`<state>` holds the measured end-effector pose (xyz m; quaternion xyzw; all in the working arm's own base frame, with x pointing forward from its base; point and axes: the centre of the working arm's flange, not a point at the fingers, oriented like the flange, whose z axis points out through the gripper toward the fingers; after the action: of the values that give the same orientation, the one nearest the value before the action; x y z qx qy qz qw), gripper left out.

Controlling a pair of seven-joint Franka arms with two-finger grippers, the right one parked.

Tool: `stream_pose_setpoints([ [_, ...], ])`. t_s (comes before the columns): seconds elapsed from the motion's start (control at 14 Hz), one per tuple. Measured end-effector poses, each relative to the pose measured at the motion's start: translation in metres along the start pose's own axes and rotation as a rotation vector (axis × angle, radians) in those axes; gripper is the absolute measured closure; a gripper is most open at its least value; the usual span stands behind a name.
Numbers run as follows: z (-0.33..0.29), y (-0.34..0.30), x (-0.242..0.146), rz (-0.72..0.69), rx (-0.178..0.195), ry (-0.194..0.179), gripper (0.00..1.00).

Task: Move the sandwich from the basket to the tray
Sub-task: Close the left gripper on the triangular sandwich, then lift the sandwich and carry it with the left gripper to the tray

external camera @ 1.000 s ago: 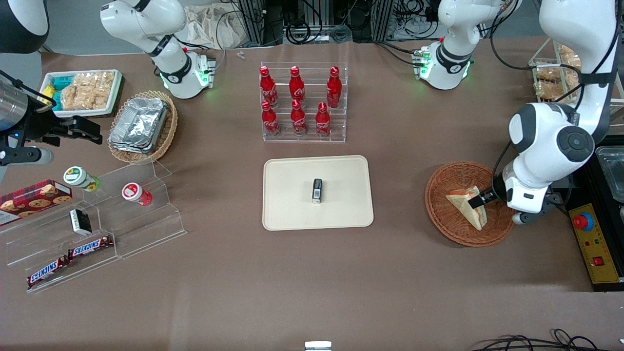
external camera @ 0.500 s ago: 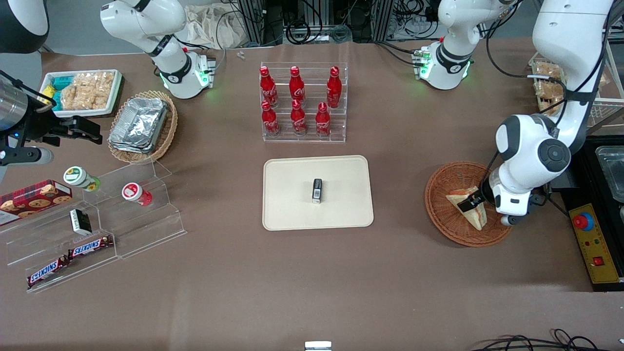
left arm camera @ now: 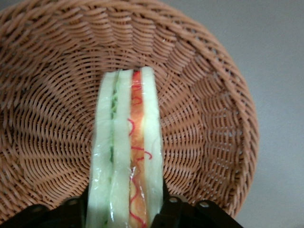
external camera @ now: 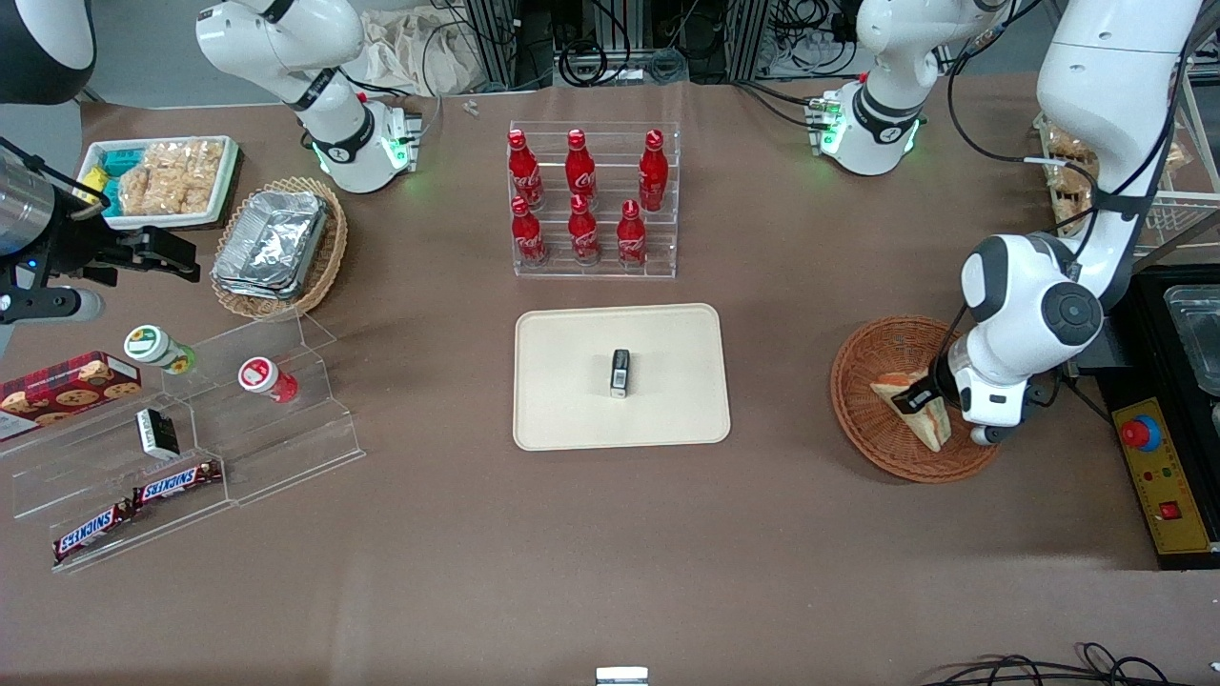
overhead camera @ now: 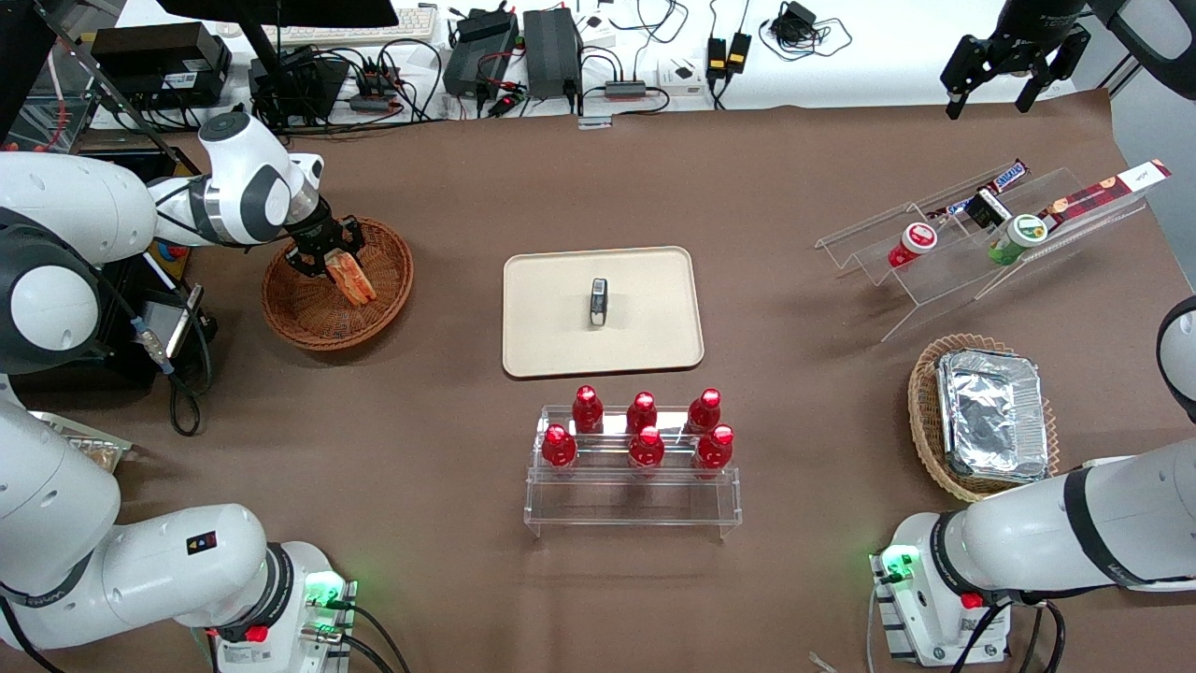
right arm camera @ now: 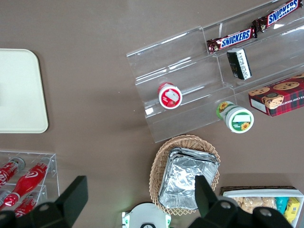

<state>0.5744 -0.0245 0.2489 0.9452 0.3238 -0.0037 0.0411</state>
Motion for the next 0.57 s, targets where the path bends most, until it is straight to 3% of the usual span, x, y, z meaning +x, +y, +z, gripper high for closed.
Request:
stream_pose_setpoints([
  [0.21, -0.024, 0.011, 0.006, -0.004, -0.017, 0.027, 0.64],
  [0.57, -0.166, 0.071, 0.001, 0.066, 0.071, -0.048, 0.81],
])
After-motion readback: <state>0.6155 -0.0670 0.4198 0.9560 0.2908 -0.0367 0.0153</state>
